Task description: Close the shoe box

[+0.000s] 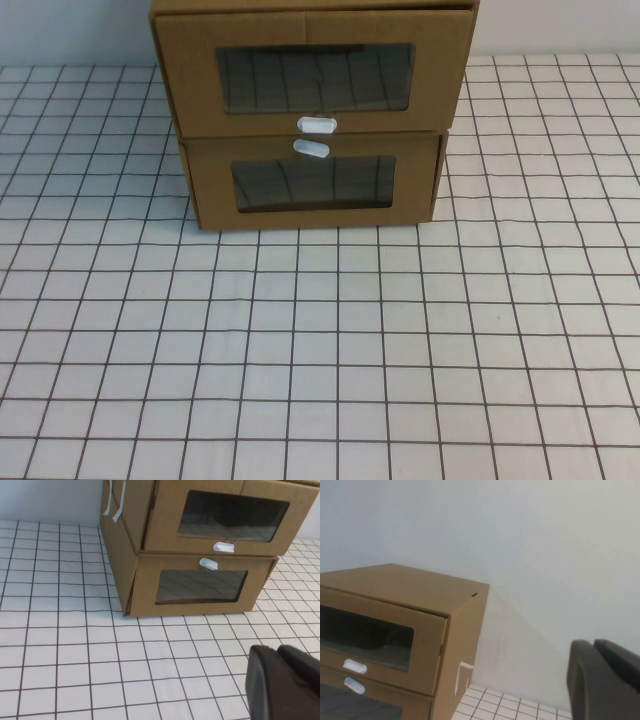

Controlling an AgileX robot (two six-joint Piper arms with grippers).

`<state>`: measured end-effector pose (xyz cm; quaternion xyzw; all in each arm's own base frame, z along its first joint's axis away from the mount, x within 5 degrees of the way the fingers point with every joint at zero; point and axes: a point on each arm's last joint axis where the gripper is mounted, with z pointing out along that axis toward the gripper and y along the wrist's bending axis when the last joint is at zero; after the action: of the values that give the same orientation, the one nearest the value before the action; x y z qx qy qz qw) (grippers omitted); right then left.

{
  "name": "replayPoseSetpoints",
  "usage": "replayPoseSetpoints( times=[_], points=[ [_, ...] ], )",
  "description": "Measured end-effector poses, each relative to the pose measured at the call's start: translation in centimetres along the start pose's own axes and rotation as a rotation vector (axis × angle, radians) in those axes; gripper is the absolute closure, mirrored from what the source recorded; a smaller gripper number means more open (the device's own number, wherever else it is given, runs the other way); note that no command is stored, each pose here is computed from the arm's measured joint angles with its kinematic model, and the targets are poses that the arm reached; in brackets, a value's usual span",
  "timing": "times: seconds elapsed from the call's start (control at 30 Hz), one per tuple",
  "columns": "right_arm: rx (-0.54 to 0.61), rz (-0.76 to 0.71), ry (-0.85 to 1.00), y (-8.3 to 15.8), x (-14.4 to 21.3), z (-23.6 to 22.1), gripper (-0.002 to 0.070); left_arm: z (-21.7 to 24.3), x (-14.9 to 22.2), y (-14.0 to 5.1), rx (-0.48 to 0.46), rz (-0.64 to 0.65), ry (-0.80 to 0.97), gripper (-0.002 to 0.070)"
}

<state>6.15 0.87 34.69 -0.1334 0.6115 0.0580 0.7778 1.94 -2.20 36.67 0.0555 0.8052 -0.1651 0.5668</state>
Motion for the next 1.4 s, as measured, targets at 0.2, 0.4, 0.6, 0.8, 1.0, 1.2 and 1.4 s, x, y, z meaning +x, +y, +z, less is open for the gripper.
replayPoseSetpoints(
  times=[0.2,0.4,0.6,0.8,1.0,1.2,1.4],
  points=[
    [0.002,0.000,0.001,0.0,0.0,0.0,0.0689,1.2,1.0,0.6,-0.023,-0.001,0.003,0.0680],
    [0.002,0.000,0.001,0.0,0.0,0.0,0.0689,3.6,4.6,3.3,-0.184,0.163,-0.202,0.0680],
    [0.002,0.000,0.001,0.0,0.0,0.0,0.0689,6.0,11.2,5.1,-0.219,0.240,-0.260,0.0680],
    [-0.001,0.000,-0.001,0.0,0.0,0.0,0.0689,8.2,15.9,6.3,-0.224,0.162,-0.110,0.0680],
    [-0.001,0.000,-0.001,0.0,0.0,0.0,0.0689,8.3,16.9,6.5,-0.234,0.141,-0.027,0.0680],
    [-0.001,0.000,-0.001,0.0,0.0,0.0,0.0689,8.3,17.0,6.5,-0.235,0.140,-0.018,0.0680],
    [-0.001,0.000,-0.001,0.0,0.0,0.0,0.0689,8.3,17.0,6.5,-0.236,0.143,-0.018,0.0680]
  ],
)
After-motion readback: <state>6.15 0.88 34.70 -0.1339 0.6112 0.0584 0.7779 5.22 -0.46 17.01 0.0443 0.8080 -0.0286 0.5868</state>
